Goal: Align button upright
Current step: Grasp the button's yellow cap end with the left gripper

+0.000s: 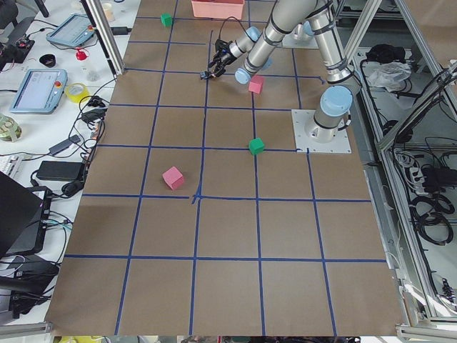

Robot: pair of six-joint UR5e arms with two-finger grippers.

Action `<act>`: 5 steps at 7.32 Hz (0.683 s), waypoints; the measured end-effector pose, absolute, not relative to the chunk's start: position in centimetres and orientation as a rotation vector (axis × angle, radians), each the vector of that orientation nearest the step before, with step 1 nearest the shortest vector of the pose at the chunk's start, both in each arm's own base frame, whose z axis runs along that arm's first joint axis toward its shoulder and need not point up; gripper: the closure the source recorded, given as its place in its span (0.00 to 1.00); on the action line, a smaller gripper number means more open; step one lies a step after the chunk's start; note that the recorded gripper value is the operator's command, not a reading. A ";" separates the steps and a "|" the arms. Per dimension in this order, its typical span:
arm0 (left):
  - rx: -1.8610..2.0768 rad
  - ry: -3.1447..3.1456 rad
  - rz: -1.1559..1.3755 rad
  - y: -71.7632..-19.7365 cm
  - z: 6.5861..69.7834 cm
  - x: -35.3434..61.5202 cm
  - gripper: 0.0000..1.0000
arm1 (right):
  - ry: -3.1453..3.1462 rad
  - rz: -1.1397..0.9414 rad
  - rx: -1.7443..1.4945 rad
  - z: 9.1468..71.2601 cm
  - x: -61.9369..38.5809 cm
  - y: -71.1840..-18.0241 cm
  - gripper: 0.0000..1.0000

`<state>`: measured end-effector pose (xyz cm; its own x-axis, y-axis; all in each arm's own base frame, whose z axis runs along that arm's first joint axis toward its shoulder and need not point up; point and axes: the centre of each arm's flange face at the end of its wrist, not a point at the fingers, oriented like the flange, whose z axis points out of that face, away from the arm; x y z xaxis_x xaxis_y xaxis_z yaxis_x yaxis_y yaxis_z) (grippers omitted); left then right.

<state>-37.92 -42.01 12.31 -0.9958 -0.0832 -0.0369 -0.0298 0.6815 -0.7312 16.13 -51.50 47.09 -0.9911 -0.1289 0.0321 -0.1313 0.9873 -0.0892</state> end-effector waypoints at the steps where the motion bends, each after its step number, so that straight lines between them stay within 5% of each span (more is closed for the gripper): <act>1: -0.064 2.810 -1.217 -41.9 12.4 -37.7 0.34 | -3.109 0.130 0.180 47.7 16.2 -51.5 0.00; 5: -0.036 2.802 -1.192 -41.4 12.3 -37.2 0.78 | -3.115 0.107 0.141 47.7 16.3 -51.7 0.00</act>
